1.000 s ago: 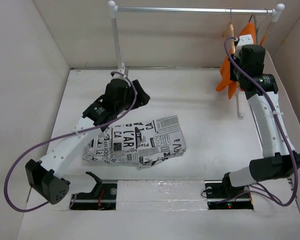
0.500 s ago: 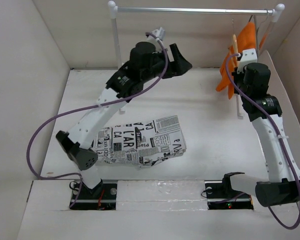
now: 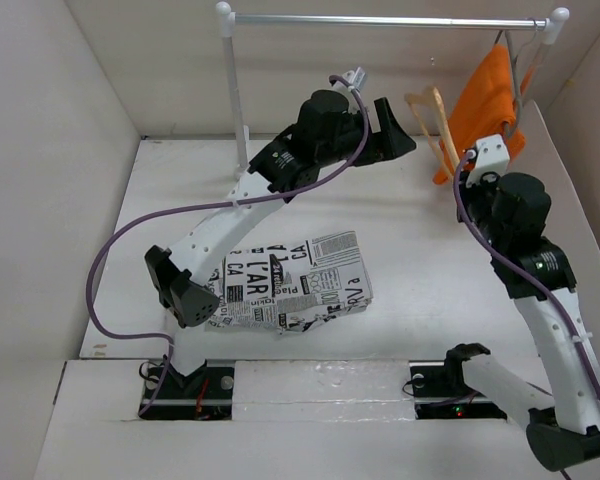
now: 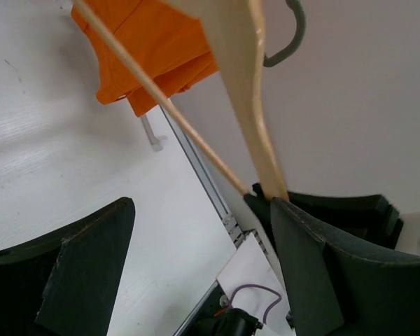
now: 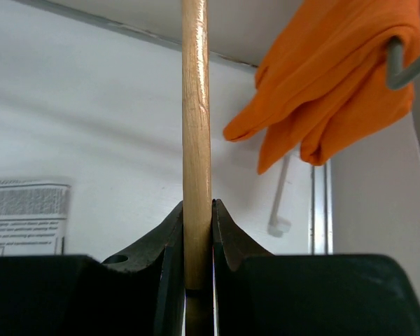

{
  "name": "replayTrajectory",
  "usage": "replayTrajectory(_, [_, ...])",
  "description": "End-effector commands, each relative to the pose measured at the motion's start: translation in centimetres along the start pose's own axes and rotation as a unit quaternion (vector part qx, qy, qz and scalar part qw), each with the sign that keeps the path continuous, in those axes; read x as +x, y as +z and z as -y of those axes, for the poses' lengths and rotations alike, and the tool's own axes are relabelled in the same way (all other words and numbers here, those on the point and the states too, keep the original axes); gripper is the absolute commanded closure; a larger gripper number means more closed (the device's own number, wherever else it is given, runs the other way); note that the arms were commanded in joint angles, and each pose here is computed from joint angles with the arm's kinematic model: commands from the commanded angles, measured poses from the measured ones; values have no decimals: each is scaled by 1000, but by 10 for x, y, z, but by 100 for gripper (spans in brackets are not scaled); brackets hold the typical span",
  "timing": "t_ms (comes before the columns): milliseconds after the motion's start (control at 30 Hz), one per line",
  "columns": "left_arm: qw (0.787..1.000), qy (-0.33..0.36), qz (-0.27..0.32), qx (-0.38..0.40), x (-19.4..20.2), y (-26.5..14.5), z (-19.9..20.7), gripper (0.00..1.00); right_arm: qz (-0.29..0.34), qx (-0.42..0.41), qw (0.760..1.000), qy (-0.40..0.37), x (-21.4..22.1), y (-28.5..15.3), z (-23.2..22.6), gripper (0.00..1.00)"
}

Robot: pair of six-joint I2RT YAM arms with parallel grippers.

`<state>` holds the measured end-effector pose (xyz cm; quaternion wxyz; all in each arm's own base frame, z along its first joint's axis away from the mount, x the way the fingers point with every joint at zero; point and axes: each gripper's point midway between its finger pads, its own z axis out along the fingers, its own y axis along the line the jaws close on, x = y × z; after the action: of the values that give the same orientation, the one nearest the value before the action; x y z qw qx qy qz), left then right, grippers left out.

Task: Place the trousers on the hanger
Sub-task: Pick up the hanger from the clothesline, then place the trousers on the hanger.

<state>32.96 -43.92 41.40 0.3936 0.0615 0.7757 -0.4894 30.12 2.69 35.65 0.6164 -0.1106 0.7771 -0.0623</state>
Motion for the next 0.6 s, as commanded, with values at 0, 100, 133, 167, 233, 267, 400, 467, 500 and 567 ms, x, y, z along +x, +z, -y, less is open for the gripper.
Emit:
replayTrajectory(0, [998, 1, 33, 44, -19, -6, 28, 25, 10, -32, 999, 15, 3, -2, -21, 100])
replayTrajectory(100, [999, 0, 36, 30, -16, 2, 18, 25, 5, -40, 999, 14, 10, -4, -30, 100])
replayTrajectory(133, [999, -1, 35, 30, -14, 4, 16, 25, 2, -46, 999, 11, 12, -5, -36, 100])
replayTrajectory(167, [999, -1, 39, 32, -15, 8, 16, 24, -9, -50, 999, 10, 17, -3, -40, 100])
replayTrajectory(233, [999, -2, 48, 20, -19, 13, 11, 24, -8, -62, 998, 8, 18, -5, -50, 100])
replayTrajectory(267, [999, -2, 40, 5, -13, 23, 0, 24, -6, -66, 998, 9, 19, -5, -54, 100])
replayTrajectory(400, [999, 1, 33, -43, -5, 42, -26, 25, -15, -66, 998, -1, 23, -5, -63, 100])
replayTrajectory(467, [997, 0, 34, -68, -3, 45, -38, 28, -20, -62, 998, -7, 25, -5, -65, 100])
replayTrajectory(500, [996, -2, 36, -77, -3, 46, -41, 29, -20, -63, 998, -9, 25, -4, -67, 100])
replayTrajectory(567, [994, -4, 48, -98, -6, 49, -51, 34, -26, -51, 998, -13, 28, -3, -67, 100])
